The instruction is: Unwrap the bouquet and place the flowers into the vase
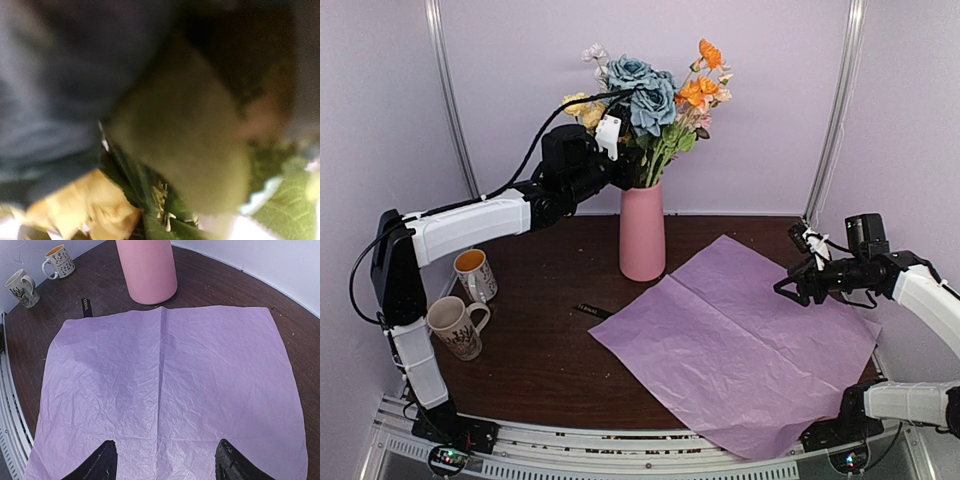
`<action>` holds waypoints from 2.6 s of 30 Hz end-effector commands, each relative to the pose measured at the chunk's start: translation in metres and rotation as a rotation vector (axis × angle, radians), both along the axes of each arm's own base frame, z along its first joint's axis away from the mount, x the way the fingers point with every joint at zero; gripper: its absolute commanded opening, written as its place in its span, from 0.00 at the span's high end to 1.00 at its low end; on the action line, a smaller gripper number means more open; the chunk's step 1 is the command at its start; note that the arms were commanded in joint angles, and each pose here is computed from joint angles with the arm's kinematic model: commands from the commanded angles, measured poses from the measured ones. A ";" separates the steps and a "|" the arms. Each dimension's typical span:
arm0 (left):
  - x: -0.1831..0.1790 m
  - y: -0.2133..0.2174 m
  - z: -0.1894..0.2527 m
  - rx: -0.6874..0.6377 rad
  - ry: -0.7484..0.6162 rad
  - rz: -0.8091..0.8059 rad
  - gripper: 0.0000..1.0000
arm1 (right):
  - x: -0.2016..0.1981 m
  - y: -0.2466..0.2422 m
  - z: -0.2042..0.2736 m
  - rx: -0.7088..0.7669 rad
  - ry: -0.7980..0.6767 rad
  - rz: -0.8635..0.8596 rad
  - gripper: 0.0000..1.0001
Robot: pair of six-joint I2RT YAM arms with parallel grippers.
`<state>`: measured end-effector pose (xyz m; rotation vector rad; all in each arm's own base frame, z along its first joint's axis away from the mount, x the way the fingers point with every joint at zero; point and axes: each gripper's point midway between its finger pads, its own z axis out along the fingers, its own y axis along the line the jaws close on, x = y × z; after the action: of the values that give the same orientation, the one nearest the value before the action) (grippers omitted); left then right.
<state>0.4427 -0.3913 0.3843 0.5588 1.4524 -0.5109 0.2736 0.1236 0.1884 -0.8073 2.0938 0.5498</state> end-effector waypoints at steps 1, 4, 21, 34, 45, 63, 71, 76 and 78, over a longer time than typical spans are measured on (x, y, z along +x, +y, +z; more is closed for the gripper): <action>0.002 0.004 0.000 -0.037 0.003 0.008 0.75 | 0.002 0.001 0.010 0.003 -0.024 0.011 0.33; -0.002 0.005 -0.007 -0.030 0.030 0.000 0.53 | 0.002 0.001 0.011 0.002 -0.027 0.012 0.33; -0.059 0.036 -0.026 -0.044 0.089 -0.002 0.43 | -0.001 0.001 0.010 -0.005 -0.024 0.024 0.33; -0.117 0.062 -0.071 0.137 0.193 -0.001 0.38 | 0.001 0.000 0.006 -0.024 0.001 0.024 0.33; -0.135 0.196 -0.100 0.574 0.159 0.363 0.07 | 0.021 -0.022 0.009 -0.065 -0.031 -0.142 0.32; -0.107 0.315 -0.029 0.281 0.136 0.789 0.02 | 0.067 -0.124 0.137 -0.001 -0.331 -0.794 0.00; -0.095 0.317 -0.018 0.194 0.157 0.858 0.02 | 0.067 -0.143 0.146 0.088 -0.363 -0.938 0.00; -0.104 0.317 -0.043 0.085 0.140 0.782 0.02 | 0.068 -0.145 0.126 0.107 -0.334 -0.880 0.00; -0.105 0.323 -0.042 0.091 0.126 0.816 0.02 | 0.063 -0.145 0.130 0.132 -0.334 -0.870 0.00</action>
<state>0.3391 -0.0711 0.3194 0.0514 1.7817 0.2470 0.3415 -0.0235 0.3046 0.1246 1.8866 -0.0092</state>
